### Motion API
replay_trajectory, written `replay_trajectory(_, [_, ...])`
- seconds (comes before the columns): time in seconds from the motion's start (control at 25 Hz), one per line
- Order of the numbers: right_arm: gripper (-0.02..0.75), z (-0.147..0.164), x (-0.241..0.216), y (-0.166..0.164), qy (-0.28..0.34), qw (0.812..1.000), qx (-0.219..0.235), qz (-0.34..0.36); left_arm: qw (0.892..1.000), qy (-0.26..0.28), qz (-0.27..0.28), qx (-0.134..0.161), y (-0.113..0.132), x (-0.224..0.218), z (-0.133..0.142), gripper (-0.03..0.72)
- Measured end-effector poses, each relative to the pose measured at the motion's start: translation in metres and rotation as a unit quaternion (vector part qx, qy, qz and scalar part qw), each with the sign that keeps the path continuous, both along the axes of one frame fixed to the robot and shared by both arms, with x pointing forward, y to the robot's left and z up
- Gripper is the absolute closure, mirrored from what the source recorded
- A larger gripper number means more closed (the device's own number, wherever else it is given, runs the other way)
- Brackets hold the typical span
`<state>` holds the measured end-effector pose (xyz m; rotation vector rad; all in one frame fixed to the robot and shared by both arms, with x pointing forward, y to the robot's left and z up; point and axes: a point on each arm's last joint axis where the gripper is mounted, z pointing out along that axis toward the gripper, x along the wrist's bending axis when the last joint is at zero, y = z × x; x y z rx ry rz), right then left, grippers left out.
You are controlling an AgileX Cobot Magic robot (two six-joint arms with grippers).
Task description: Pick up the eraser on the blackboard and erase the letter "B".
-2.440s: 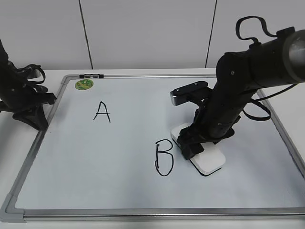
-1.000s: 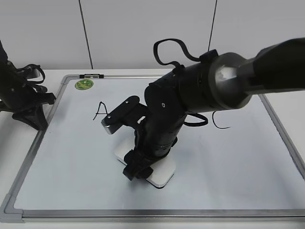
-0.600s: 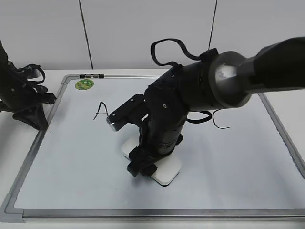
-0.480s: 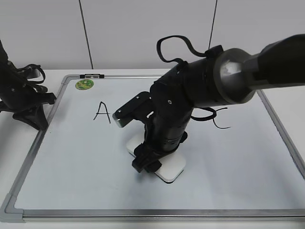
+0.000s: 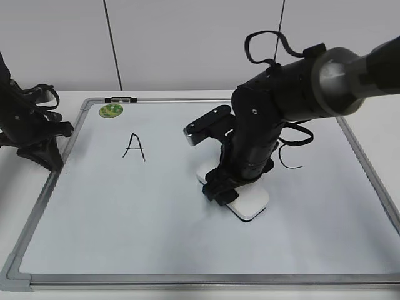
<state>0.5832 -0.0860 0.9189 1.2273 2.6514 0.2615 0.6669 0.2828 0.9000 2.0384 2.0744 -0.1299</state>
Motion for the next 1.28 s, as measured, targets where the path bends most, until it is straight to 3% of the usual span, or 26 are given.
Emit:
replay_trajectory(0.36, [0.204,0.010,0.008,-0.029,0.009,0.999,-0.018,-0.033,1.000,0.000,0.000,0.000,0.000,0.000,0.000,0.652])
replay_trajectory(0.8, [0.204,0.097,0.000,-0.053,-0.089,0.995,0.016,-0.044,1.000,0.000,0.000,0.000,0.000,0.000,0.000,0.652])
replay_trajectory(1.08, [0.204,0.106,0.020,-0.129,-0.089,0.985,0.002,-0.149,1.000,0.000,0.000,0.001,0.000,0.000,0.000,0.652])
replay_trajectory(1.28, [0.204,0.106,0.028,-0.178,-0.084,0.970,0.016,-0.226,1.000,0.000,0.000,0.001,0.000,0.000,0.000,0.652])
